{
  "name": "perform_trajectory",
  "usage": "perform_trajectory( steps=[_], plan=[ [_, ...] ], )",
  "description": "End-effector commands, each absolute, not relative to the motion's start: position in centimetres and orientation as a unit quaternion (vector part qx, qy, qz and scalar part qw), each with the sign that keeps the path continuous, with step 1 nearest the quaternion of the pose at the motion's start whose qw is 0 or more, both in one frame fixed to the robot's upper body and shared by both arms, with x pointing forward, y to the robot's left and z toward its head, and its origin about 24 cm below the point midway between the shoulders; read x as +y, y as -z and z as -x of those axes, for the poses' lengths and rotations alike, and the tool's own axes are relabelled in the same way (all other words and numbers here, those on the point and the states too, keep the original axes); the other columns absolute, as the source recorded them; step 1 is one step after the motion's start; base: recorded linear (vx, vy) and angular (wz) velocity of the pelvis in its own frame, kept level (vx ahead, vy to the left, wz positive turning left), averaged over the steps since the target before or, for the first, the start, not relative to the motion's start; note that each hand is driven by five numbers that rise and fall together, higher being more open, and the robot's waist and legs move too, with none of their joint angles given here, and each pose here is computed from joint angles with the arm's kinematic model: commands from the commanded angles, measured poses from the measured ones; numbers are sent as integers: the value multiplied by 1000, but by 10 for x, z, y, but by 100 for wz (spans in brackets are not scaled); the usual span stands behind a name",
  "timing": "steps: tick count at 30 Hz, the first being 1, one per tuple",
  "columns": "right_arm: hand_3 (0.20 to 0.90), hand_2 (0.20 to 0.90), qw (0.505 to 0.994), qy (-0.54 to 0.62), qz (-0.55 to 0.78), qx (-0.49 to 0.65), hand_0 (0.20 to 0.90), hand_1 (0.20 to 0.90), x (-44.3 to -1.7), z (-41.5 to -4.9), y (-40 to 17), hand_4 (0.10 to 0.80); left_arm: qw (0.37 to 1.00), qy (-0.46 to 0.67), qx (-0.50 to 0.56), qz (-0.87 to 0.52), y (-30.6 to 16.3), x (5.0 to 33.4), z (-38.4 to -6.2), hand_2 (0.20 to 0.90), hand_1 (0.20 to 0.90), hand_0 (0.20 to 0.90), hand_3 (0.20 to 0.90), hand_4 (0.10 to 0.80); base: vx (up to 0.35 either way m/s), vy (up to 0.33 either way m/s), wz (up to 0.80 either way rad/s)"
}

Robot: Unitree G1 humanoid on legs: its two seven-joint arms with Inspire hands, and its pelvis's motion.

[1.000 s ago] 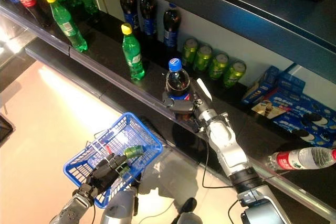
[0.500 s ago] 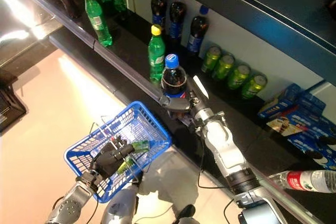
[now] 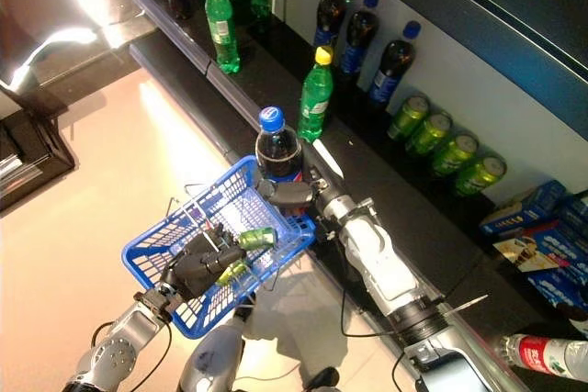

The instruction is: Pick up the drink and place into the basket.

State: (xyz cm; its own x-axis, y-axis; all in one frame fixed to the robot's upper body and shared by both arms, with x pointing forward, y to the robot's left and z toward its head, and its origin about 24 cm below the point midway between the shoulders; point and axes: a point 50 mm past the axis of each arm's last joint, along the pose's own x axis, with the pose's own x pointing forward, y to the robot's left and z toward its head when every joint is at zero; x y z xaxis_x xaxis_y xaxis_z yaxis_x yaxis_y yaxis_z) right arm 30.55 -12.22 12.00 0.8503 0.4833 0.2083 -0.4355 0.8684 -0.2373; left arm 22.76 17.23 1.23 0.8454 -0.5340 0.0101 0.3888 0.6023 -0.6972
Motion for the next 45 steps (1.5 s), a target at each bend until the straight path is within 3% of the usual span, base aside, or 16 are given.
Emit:
perform_trajectory(
  steps=[1,31,45],
  plan=[
    [200,300,905,-291,2,-310,300,300,-95,-285,-181,100,809,431,-83,391,-92,130,-238,300,300,300,200,100,9,-21,6],
    [200,300,919,-328,49,-214,300,300,-71,-282,-133,100,728,568,-139,358,-143,103,-219,300,300,300,200,100,1,-4,4],
    [200,300,940,-289,111,-144,300,300,-85,-288,-91,100,702,600,-168,345,-158,105,-211,300,300,300,200,100,-1,-3,4]
  ],
)
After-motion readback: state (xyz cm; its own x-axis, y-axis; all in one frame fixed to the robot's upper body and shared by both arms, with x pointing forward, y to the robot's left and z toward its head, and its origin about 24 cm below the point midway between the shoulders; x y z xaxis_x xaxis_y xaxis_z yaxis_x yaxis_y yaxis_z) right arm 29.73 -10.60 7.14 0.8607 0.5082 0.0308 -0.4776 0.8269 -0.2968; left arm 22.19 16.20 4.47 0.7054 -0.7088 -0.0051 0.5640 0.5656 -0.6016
